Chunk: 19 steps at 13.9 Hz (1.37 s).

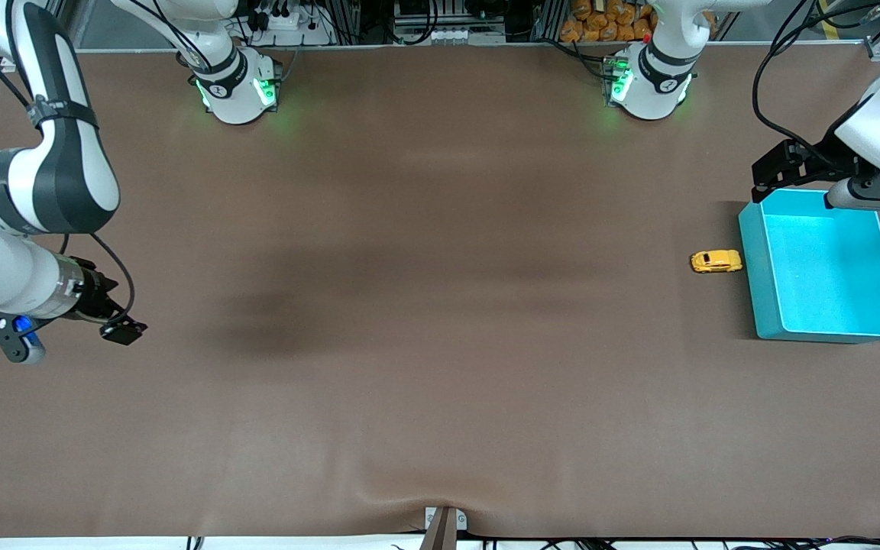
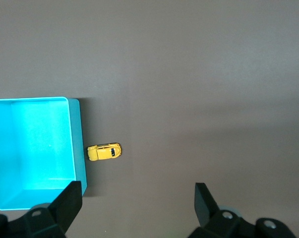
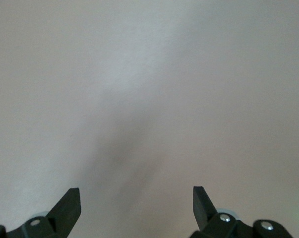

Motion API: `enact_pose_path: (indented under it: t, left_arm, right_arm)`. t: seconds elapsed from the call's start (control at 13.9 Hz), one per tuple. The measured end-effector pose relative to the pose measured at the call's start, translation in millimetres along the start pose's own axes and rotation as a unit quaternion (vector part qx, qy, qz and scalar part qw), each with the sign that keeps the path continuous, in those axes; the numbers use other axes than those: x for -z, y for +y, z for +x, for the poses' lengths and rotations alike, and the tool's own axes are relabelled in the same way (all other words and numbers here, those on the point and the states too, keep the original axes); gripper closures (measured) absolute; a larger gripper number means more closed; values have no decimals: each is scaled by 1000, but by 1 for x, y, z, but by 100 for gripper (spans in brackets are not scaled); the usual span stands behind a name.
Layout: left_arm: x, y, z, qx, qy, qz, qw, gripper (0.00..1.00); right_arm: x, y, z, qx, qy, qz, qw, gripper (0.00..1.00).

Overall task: Wind and store yellow beetle car
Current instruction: 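Lower the left gripper toward the car while the right gripper retracts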

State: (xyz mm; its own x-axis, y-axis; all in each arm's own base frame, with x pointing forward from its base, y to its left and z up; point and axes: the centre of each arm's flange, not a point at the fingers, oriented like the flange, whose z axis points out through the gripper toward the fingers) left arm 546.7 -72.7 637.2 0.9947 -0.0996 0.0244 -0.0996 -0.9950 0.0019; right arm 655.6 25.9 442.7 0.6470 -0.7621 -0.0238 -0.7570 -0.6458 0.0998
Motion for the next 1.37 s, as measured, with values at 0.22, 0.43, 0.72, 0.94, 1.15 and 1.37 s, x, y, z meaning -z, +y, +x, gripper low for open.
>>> enact_pose_path:
  t: [0.22,0.43,0.72,0.94,1.15,1.37]
  left_arm:
    - [0,-1,0,1,0,0,1000,0]
    - [-2,-5,1,5,-2,0,1000,0]
    - [-15,-7,7,15,-14,0,1000,0]
    - [-34,-13,15,28,-30,-1,999,0]
    - [-59,-24,24,70,-54,1,996,0]
    - [-92,-23,24,129,-86,7,988,0]
  right_arm:
    - [14,-8,-7,21,1,16,1000,0]
    - [27,-8,-9,58,-8,28,998,0]
    - [60,-6,-13,92,-12,54,994,0]
    - [77,2,-12,158,-3,57,986,0]
    - [89,18,-5,212,1,60,975,0]
    - [111,29,-14,237,4,57,970,0]
